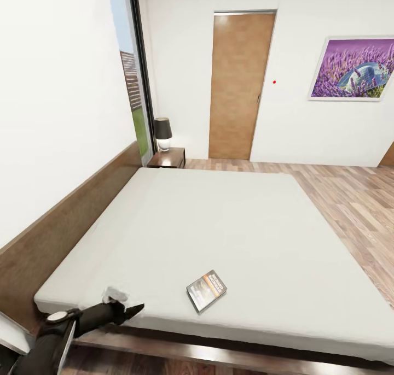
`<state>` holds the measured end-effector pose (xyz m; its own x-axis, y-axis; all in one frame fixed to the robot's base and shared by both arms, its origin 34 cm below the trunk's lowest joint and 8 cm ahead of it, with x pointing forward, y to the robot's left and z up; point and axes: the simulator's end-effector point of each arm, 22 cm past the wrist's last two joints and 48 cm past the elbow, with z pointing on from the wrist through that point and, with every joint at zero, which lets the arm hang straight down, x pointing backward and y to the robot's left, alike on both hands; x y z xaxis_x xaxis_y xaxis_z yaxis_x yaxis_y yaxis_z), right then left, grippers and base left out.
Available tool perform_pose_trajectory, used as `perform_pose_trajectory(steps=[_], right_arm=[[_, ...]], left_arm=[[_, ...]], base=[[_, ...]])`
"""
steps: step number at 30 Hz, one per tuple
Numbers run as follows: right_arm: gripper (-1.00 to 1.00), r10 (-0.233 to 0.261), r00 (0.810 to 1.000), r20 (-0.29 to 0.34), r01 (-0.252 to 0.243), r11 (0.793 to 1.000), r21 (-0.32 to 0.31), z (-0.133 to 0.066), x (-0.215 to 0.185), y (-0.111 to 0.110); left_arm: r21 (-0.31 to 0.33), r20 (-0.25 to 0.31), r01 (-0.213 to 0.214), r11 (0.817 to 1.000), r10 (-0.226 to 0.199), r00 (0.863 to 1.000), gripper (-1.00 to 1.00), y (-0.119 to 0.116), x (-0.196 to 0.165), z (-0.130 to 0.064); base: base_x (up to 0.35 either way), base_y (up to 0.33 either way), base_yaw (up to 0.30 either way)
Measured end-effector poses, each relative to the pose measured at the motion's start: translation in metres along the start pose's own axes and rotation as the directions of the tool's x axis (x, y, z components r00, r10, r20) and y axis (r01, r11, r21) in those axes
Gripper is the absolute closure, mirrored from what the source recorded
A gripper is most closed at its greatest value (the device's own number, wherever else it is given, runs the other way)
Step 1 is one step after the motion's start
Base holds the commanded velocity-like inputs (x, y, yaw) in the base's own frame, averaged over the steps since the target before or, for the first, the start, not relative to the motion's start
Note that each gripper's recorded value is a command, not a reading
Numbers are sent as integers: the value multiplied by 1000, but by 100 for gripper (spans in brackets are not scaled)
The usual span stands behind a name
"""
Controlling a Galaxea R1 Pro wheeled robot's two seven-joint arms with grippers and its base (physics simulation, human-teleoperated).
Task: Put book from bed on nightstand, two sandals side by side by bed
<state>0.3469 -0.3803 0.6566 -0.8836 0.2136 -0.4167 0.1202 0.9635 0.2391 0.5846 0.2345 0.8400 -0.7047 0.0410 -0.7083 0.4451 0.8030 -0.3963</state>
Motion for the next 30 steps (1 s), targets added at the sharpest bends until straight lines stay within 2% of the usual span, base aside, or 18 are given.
perform_pose_trajectory(steps=[3, 5, 9, 14, 16, 18, 21, 23, 28, 30], right_arm=[[-100, 0, 1000, 0, 0, 1000, 2, 0, 0, 0], [-100, 0, 1000, 0, 0, 1000, 2, 0, 0, 0], [-100, 0, 1000, 0, 0, 1000, 1, 0, 0, 0], [-100, 0, 1000, 0, 0, 1000, 2, 0, 0, 0], [-100, 1, 1000, 0, -1, 1000, 0, 0, 0, 0], [-100, 3, 1000, 0, -3, 1000, -2, 0, 0, 0], [-100, 4, 1000, 0, -4, 1000, -3, 0, 0, 0], [-100, 4, 1000, 1, -4, 1000, -3, 0, 0, 0], [-100, 5, 1000, 2, -5, 1000, -2, 0, -1, 0], [-100, 5, 1000, 2, -5, 1000, -2, 0, -1, 0]], left_arm=[[52, 25, -9, 999, 8, 1000, -100, -18, -47, -21], [59, 26, -1, 998, -1, 1000, -100, -24, -60, -27], [89, 3, 33, 995, -34, 999, -100, -43, -70, -25], [147, -15, 6, 989, -4, 1000, -100, -78, -85, -2], [135, -7, 7, 991, -6, 1000, -100, -84, -94, 11], [78, -39, 47, 996, -44, 998, -100, -76, -83, 31], [62, -66, 76, 995, -72, 995, -100, -78, -72, 49], [70, -71, 61, 996, -56, 996, -100, -85, -72, 55], [119, -104, -20, 993, 33, 994, -100, -112, -68, 71], [129, -113, -39, 991, 54, 992, -100, -118, -67, 74]], base=[[0, 0, 0], [0, 0, 0], [0, 0, 0], [0, 0, 0], [0, 0, 0], [0, 0, 0], [0, 0, 0], [0, 0, 0], [0, 0, 0], [0, 0, 0]])
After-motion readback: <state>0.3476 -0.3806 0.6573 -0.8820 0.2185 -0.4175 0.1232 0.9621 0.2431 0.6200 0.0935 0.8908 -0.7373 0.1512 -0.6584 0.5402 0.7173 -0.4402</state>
